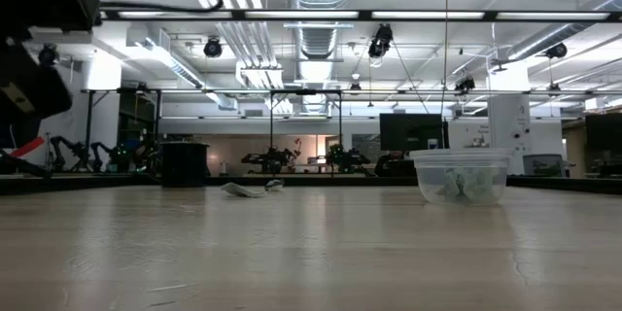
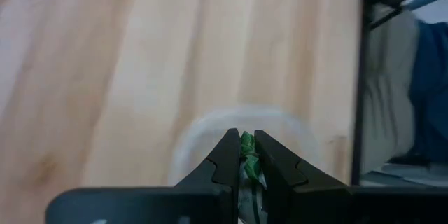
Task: Pick and place Stevia / Truvia into bins
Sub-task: Put the green truvia packet into the left transparent container
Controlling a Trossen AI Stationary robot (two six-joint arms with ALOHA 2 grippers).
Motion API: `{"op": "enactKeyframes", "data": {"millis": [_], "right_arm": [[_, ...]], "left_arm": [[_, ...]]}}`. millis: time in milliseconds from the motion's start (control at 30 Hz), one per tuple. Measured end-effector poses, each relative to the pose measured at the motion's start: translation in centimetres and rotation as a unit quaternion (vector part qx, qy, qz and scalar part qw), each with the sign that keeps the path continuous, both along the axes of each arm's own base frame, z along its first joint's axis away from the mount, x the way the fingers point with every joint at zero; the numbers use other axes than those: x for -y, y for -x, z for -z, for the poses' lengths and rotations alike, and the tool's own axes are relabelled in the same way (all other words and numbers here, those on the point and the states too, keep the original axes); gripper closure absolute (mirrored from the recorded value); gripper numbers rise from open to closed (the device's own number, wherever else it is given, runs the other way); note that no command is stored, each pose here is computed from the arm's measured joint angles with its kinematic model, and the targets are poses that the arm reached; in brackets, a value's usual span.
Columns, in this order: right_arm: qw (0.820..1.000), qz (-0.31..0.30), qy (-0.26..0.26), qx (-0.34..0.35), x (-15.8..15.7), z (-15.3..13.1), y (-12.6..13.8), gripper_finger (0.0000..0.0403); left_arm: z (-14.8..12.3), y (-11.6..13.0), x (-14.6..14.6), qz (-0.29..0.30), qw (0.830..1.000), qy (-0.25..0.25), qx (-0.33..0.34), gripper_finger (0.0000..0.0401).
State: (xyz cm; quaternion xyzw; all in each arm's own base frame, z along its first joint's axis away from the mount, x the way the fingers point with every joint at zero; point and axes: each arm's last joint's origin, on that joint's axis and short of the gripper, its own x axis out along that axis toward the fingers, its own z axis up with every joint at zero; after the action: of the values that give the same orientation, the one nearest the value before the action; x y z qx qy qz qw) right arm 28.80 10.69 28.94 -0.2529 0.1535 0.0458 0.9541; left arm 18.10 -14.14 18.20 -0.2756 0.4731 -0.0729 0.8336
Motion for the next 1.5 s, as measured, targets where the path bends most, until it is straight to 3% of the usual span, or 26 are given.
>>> {"op": "enactKeyframes", "data": {"millis": [100,200,433,700,1067,1500], "right_arm": [[1.0,0.0,0.0,-0.001,0.0,0.0,0.0,0.025],[1.0,0.0,0.0,-0.001,0.0,0.0,0.0,0.025],[1.0,0.003,-0.008,-0.001,0.0,0.0,0.0,0.025],[1.0,0.003,-0.008,-0.001,0.0,0.0,0.0,0.025],[1.0,0.003,-0.008,0.002,0.0,0.0,0.0,0.025],[0.999,0.012,-0.034,-0.002,0.0,0.0,0.0,0.025]], "left_arm": [[-1.0,-0.9,1.1,0.005,1.0,0.001,0.002,0.0388],[-2.1,-1.4,2.1,0.006,0.999,-0.029,-0.028,0.0388],[-4.0,-2.1,4.4,-0.056,0.989,-0.093,-0.105,0.0388],[-3.1,-2.4,6.5,-0.09,0.967,-0.141,-0.194,0.0388],[-2.8,-2.2,7.0,-0.072,0.959,-0.113,-0.249,0.0385],[-3.0,-2.1,7.0,-0.071,0.96,-0.109,-0.249,0.0269]]}}
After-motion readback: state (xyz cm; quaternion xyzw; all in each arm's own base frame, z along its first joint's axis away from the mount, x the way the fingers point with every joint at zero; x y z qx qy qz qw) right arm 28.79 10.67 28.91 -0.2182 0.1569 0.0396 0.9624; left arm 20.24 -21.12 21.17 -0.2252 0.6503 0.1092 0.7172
